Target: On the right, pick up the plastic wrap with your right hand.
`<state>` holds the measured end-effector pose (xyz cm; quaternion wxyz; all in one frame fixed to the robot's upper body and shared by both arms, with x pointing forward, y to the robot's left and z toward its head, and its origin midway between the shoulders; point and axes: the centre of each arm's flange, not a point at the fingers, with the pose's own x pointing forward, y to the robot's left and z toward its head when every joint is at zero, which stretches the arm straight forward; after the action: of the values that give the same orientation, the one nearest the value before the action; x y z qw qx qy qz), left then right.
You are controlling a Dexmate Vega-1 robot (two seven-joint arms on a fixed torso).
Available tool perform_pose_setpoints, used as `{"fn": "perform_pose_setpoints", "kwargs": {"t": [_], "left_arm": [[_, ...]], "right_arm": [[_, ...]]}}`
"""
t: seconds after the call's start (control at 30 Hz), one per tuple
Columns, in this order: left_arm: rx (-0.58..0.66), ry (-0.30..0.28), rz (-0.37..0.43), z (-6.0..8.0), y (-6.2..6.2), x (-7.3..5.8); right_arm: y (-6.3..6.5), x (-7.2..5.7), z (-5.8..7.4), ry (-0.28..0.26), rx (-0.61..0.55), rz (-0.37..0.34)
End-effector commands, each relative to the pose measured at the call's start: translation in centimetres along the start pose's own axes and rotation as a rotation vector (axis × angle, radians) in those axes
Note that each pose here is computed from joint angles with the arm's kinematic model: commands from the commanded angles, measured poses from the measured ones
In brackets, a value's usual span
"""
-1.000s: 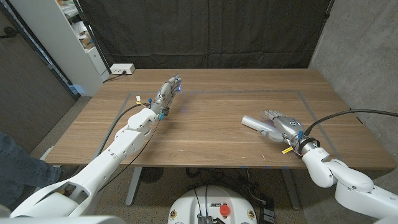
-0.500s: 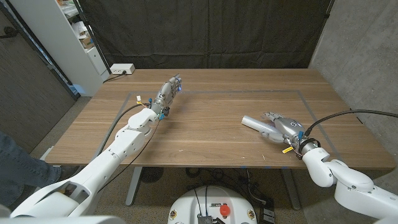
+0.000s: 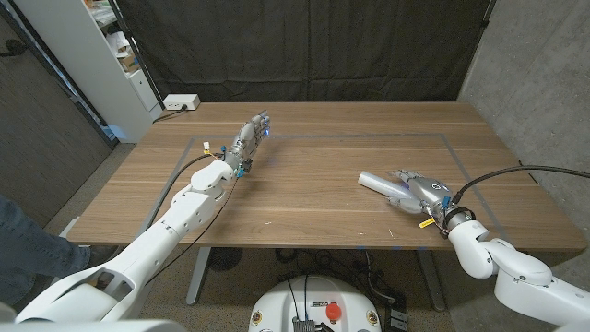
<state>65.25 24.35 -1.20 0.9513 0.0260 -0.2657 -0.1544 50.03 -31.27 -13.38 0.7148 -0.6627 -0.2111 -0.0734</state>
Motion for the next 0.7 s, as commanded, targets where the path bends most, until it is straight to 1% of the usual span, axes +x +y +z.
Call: {"fn": "perform_pose_setpoints", "kwargs": {"t": [0.03,0.27,0.7], "left_arm": [[0.001,0.007,-0.008,-0.26,-0.23,0.45],[-0.004,0.009,-0.014,-0.41,-0.46,0.87],[-0.002,0.015,-0.010,-0.51,-0.64,1.05]], "right_arm": [[0.73,0.10,-0.29,0.021,0.014,0.007],[1.05,0.05,-0.59,0.038,0.021,0.008],[1.44,0.18,-0.90,0.046,0.019,0.004]]}}
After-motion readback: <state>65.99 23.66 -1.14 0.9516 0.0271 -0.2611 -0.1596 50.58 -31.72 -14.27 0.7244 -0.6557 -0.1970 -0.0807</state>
